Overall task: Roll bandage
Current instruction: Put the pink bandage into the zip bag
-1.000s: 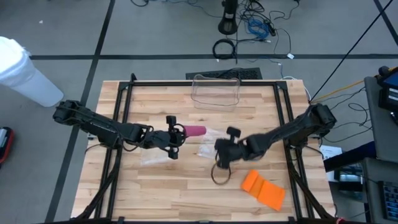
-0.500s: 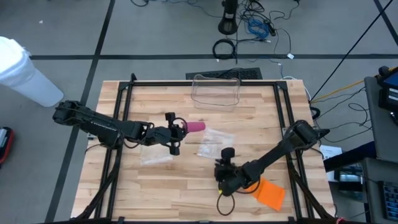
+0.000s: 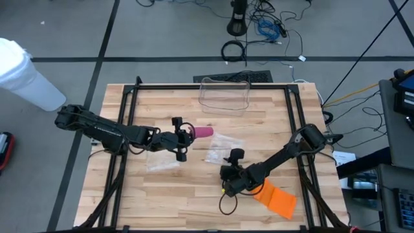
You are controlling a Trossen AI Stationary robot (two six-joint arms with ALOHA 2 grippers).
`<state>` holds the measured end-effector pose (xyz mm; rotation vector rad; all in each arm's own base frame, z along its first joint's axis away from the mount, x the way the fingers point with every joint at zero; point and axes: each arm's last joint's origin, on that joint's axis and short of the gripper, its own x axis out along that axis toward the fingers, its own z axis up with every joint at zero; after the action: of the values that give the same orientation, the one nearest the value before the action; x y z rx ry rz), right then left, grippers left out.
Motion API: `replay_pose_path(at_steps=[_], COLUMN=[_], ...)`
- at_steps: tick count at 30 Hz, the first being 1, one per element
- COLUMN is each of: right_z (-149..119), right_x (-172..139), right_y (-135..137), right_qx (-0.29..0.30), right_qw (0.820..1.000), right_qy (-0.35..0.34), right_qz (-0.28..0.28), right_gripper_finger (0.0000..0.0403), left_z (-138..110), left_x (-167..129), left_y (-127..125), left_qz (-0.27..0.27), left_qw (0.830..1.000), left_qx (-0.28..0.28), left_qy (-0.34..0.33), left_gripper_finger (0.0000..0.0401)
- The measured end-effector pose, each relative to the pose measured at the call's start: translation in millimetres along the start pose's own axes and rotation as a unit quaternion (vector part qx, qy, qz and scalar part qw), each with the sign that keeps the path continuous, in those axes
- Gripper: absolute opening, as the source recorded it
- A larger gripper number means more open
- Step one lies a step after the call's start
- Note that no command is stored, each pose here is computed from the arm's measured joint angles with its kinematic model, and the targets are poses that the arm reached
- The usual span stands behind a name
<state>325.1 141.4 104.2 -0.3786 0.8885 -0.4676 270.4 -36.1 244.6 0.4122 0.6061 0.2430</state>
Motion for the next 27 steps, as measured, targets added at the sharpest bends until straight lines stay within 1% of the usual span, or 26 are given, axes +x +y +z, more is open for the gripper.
replay_pose_path(at_steps=[4, 7, 21, 27], right_z=[-1.1, -1.2, -1.0, 2.4], right_x=[4.4, 4.5, 4.1, -1.0], right_y=[-5.4, -5.5, -6.4, -10.7], right_qx=[-0.003, -0.011, -0.015, -0.016], right_qw=[1.000, 1.000, 1.000, 1.000], right_qy=[0.014, 0.014, 0.013, 0.007], right_qz=[-0.010, -0.011, -0.014, -0.020], right_gripper_finger=[0.0143, 0.0134, 0.0132, 0.0132], left_z=[-0.2, -0.6, -1.8, -2.0], left_x=[0.0, 0.0, 0.0, 0.0], left_y=[-0.1, -0.1, -0.4, -0.4], left_qz=[0.000, -0.001, -0.002, -0.002], left_qw=[1.000, 1.000, 1.000, 1.000], left_qx=[0.001, 0.002, 0.005, 0.005], left_qy=[0.001, 0.003, 0.008, 0.009], left_gripper_finger=[0.0026, 0.0027, 0.0027, 0.0027])
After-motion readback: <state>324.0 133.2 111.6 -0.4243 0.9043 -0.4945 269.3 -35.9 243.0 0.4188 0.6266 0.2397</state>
